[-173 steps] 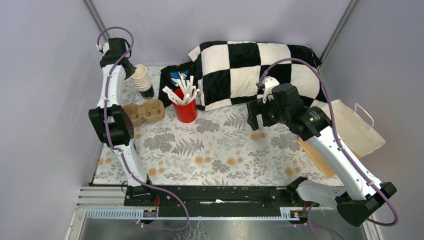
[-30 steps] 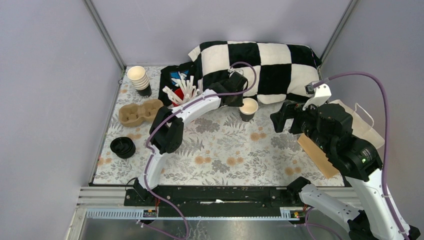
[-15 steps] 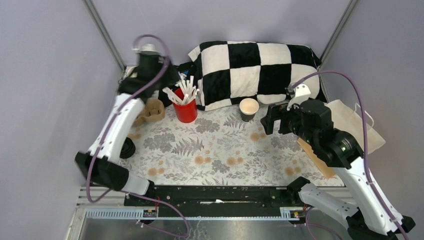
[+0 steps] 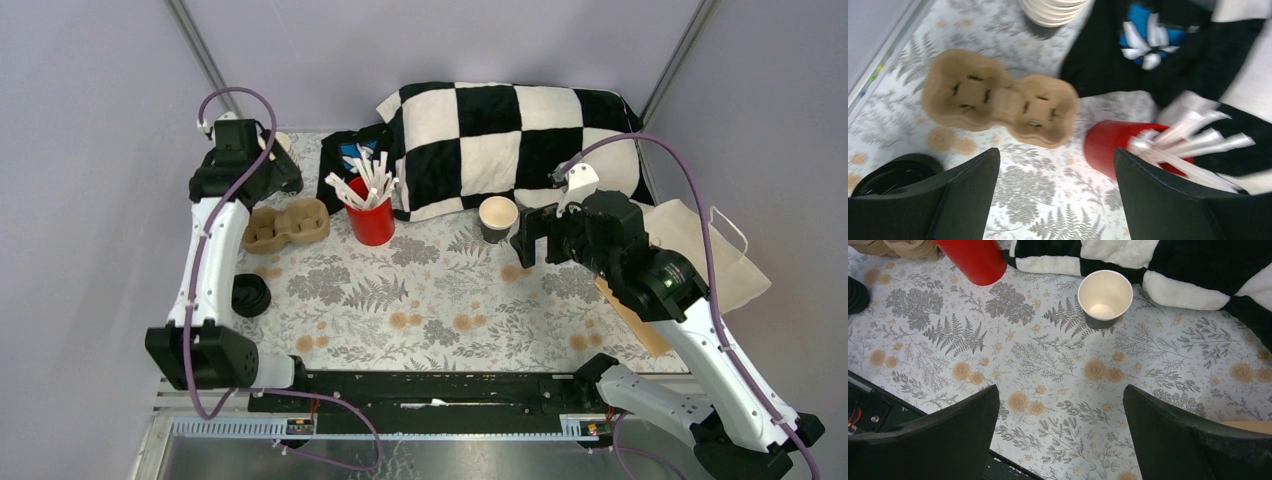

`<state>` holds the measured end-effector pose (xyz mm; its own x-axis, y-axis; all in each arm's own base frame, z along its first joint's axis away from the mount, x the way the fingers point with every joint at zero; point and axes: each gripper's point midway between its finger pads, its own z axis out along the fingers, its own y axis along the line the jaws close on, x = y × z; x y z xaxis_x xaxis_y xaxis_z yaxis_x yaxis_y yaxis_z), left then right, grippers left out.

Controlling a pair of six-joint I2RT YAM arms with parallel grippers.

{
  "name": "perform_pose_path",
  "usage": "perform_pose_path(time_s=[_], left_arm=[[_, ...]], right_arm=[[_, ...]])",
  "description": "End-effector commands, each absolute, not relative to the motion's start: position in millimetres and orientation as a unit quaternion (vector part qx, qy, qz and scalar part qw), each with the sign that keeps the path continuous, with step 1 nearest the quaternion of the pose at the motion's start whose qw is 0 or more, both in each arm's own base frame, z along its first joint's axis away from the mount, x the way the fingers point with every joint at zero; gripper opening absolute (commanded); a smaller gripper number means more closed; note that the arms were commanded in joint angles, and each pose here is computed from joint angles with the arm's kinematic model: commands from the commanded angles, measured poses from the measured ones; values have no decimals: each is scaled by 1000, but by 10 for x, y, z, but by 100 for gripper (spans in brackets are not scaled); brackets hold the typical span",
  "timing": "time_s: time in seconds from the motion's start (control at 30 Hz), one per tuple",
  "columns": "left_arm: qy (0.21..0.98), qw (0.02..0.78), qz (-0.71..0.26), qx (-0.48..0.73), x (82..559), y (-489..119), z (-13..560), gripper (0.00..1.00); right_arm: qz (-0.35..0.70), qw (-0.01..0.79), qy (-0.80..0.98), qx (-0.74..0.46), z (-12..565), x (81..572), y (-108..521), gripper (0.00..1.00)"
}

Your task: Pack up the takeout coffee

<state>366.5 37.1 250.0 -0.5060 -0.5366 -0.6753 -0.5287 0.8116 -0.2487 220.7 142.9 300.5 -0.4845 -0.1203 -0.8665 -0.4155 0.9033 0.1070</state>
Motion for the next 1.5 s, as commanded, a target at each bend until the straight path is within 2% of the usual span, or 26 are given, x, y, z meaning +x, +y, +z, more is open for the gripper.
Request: perform_pose_path(time_s=[0.0,0.17,0.37,0.47,0.57,0.7,0.83,1.23,1.47], left_arm=[[896,317,34,-309,3672,502,2043,88],[925,257,39,-278,3797,596,1627,88],[941,214,39,-259,3841,619,1337,71],[944,222,-40,-240,3921,337,1333,60],[935,253,-102,-227,4030,130,1402,53],[925,252,-168,-228,4142,-85,1378,50],[921,249,-184,-238,4246,-122,1325,46],[936,225,-159,-220,4314,-171,1145,45],[938,222,-148,-221,4310,-147,1105,31]], right_arm=[[150,496,838,-170,3045,2266,1478,100],[141,498,837,-178,3050,2282,1470,100],[133,500,836,-180,3083,2292,1444,100],[131,501,836,-181,3091,2304,1448,100],[135,500,836,-181,3090,2312,1472,100],[138,500,836,-182,3094,2312,1485,100],[137,499,836,-182,3095,2308,1479,100],[137,500,836,-181,3109,2312,1478,100],[136,499,836,-181,3101,2305,1473,100]])
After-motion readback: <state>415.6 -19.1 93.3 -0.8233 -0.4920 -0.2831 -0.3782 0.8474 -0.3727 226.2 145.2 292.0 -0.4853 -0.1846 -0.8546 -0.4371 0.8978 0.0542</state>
